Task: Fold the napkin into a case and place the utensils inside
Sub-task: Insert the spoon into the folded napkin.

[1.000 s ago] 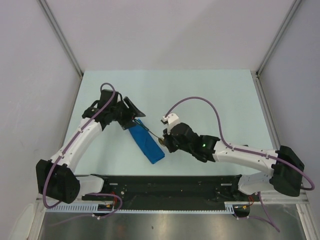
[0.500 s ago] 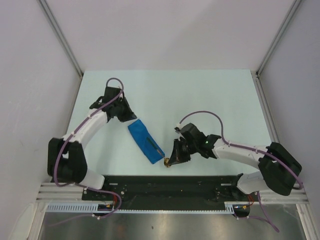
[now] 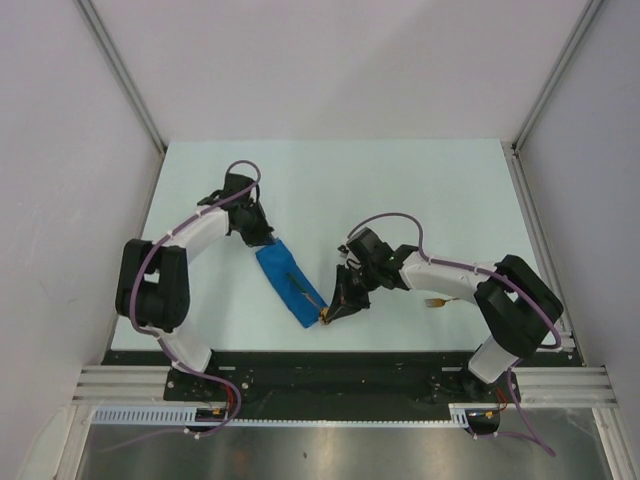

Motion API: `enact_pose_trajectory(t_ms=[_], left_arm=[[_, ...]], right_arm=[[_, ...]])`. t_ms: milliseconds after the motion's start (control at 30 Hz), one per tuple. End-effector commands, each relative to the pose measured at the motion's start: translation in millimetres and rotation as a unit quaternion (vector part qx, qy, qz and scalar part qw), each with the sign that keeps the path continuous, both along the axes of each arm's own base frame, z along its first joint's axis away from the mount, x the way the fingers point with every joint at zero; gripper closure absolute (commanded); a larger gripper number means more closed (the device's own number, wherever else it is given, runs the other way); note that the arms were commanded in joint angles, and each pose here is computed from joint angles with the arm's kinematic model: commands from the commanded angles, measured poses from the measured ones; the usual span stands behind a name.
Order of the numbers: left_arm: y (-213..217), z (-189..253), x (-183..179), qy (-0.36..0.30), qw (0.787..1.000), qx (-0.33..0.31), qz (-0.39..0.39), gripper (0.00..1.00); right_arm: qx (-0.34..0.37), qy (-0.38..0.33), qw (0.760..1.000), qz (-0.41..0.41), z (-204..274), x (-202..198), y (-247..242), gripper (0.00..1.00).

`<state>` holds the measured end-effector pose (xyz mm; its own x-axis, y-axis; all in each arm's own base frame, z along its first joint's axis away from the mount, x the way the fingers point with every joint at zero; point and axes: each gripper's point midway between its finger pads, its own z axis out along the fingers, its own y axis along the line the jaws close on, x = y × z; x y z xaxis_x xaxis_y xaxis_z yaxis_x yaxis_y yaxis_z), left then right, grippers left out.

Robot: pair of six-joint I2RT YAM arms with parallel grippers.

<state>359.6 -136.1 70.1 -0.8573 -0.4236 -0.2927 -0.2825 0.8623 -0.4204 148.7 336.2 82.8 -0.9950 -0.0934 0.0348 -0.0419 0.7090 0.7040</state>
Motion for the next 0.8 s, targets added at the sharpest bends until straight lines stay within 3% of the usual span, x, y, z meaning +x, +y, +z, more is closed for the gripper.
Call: enact_pose_trajectory(t_ms=[0, 767], left_arm=[[4.4, 3.5, 19.8, -0.022, 1.0, 0.014, -0.001, 1.0], [16.2, -26.2, 21.4, 0.008, 0.999, 0.042, 0.01, 1.0]], right_arm=[[0.009, 0.01, 1.0, 0.004, 11.4, 1.3, -5.1, 1.0], [-0.007, 0.034, 0.999, -0.003, -14.4, -3.1, -11.5, 1.0]])
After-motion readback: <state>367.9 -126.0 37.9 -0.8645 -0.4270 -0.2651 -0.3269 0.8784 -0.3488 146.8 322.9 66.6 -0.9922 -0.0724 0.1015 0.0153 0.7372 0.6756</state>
